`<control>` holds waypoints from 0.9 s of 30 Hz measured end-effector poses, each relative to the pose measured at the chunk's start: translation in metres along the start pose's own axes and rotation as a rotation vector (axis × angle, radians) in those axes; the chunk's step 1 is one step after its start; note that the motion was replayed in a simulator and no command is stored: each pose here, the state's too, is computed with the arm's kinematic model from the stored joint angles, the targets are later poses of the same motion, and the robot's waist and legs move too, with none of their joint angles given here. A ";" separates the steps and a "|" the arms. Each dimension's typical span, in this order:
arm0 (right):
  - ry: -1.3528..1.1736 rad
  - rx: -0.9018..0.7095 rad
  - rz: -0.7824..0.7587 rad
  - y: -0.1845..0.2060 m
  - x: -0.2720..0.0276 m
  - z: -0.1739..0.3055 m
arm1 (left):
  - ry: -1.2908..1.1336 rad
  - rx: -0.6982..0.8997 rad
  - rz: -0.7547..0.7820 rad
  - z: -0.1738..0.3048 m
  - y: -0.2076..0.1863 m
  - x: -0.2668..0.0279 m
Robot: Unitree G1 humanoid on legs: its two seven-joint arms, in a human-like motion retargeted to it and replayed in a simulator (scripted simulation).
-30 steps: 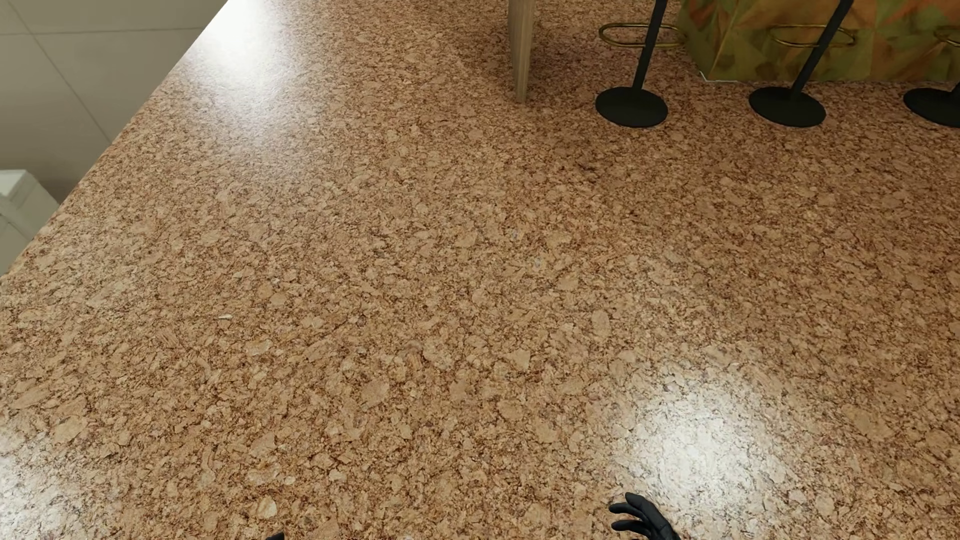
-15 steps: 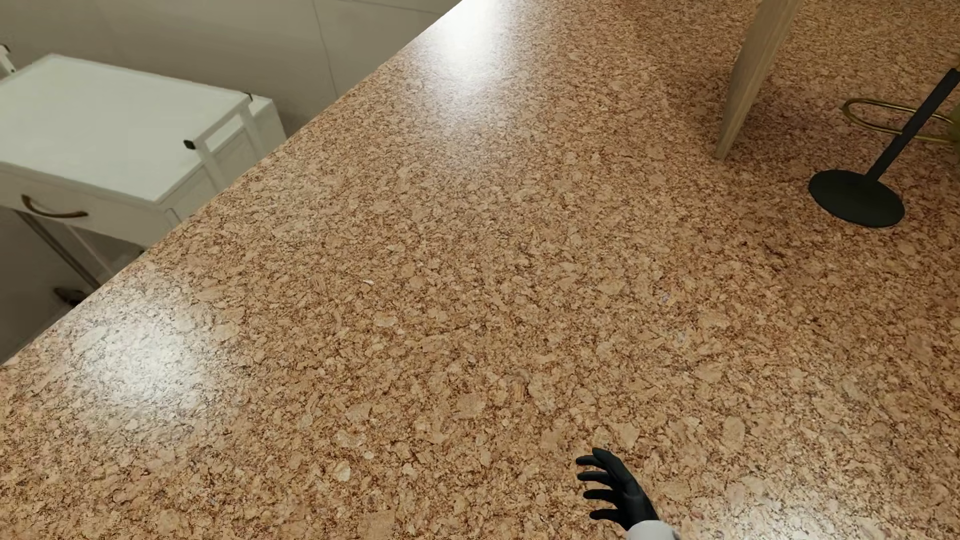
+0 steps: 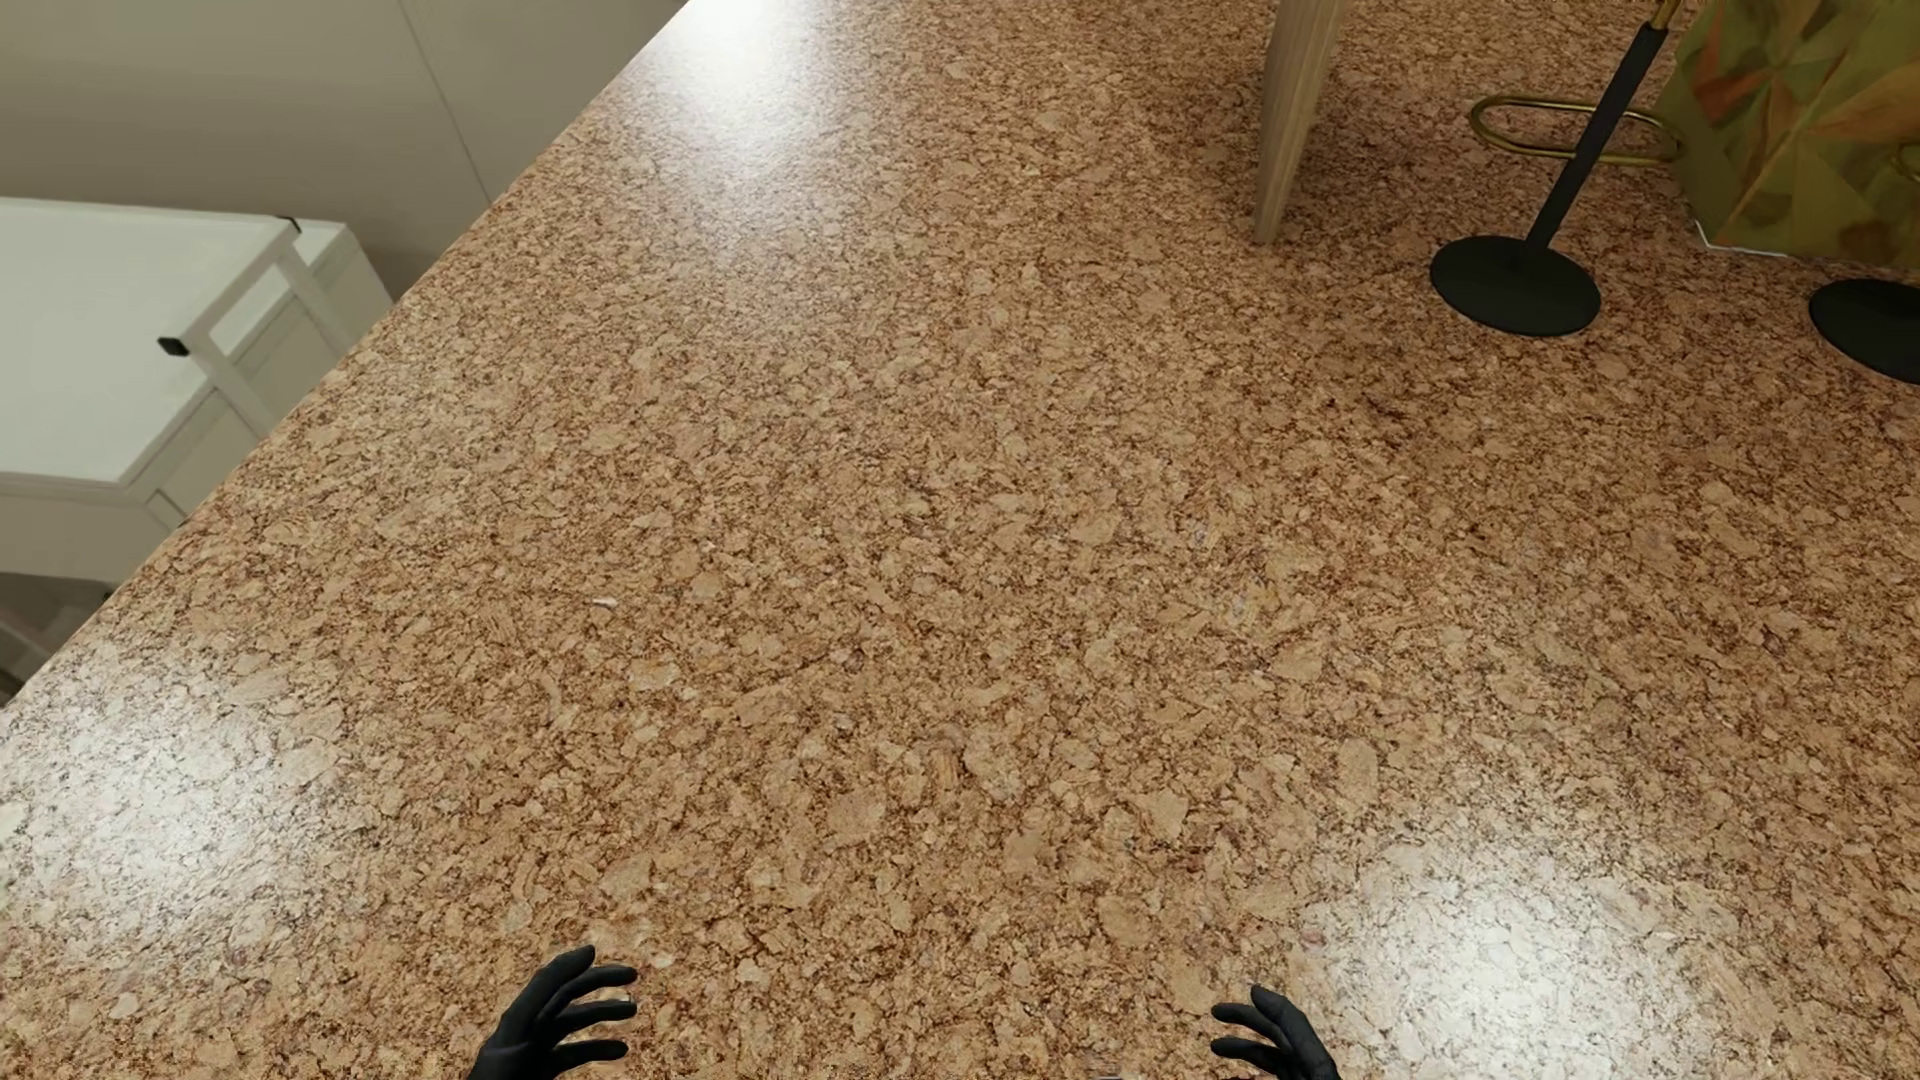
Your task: Rotate 180
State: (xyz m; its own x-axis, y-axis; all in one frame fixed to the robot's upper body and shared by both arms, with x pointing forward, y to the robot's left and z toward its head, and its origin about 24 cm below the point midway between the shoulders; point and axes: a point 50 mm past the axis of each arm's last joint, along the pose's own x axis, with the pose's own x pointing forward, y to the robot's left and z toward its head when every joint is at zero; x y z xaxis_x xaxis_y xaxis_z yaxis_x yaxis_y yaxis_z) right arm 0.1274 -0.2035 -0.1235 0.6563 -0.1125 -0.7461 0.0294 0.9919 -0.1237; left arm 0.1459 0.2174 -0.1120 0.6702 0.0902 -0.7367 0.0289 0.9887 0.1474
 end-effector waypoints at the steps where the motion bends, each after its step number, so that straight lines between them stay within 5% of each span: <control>1: -0.013 -0.008 -0.003 -0.001 0.000 0.001 | 0.013 0.012 0.010 0.000 -0.003 0.000; 16: 0.078 -0.027 0.014 -0.001 -0.002 -0.012 | -0.056 -0.052 -0.019 0.017 -0.012 0.006; 27: 0.133 -0.012 0.069 0.009 -0.007 -0.024 | -0.026 0.053 -0.013 0.005 -0.007 0.003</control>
State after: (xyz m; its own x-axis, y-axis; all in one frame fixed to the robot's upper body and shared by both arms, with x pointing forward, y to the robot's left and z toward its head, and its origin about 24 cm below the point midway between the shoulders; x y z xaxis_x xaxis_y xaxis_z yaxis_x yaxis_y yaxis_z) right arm 0.1047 -0.1947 -0.1349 0.5508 -0.0516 -0.8330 -0.0221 0.9968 -0.0763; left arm 0.1515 0.2106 -0.1123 0.6884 0.0740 -0.7215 0.0761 0.9819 0.1733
